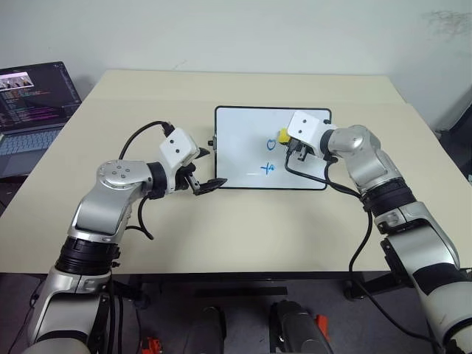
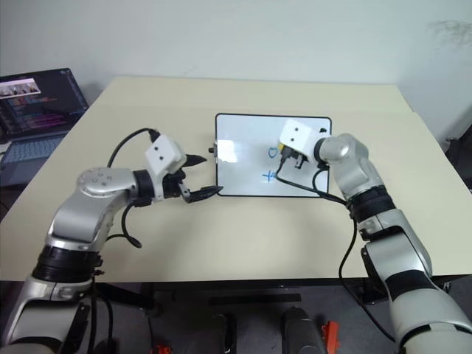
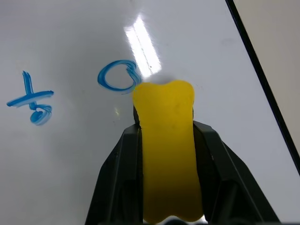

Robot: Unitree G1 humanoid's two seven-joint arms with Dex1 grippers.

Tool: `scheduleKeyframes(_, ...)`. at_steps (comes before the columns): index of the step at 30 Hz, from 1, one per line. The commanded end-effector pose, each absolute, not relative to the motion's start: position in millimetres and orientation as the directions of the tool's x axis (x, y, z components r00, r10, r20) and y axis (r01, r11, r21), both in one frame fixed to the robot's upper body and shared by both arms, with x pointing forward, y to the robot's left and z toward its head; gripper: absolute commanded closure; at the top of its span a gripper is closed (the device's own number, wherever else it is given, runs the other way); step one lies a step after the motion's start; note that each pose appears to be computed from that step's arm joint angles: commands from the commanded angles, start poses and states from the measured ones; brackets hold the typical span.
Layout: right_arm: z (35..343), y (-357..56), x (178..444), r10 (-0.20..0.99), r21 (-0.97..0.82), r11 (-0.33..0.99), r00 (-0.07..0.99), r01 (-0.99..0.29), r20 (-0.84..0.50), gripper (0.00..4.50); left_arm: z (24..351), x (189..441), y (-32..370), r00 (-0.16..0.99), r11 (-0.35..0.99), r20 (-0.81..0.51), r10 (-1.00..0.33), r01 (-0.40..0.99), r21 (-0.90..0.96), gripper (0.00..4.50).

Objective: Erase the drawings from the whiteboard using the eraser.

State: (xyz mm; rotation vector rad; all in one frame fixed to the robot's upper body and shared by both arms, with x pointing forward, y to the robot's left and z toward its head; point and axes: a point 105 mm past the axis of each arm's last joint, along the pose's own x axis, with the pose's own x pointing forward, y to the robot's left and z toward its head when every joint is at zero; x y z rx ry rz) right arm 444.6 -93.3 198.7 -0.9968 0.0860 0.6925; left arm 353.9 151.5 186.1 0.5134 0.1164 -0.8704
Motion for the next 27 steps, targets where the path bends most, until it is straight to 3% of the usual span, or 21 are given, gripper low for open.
scheduleKeyframes(1, 198, -75, 443, 0.515, -0.756, 0.291, 0.762, -0.587, -0.393, 3.41, 201, 351, 149, 0.657, 0.526, -0.264, -0.706, 0.736, 0.425, 0.0)
scheduleKeyframes(9, 196, -51, 440, 0.551, -0.751, 0.256, 0.73, -0.609, -0.405, 3.41, 202, 351, 146, 0.659, 0.527, -0.258, -0.707, 0.734, 0.428, 0.0)
scheduleKeyframes(22, 203, -127, 461, 0.36, -0.78, 0.321, 0.831, -0.537, -0.424, 3.41, 204, 353, 146, 0.661, 0.527, -0.253, -0.707, 0.731, 0.434, 0.0)
scheduleKeyframes(27, 203, -121, 460, 0.381, -0.779, 0.307, 0.82, -0.548, -0.427, 3.41, 204, 352, 146, 0.659, 0.526, -0.253, -0.709, 0.732, 0.434, 0.0)
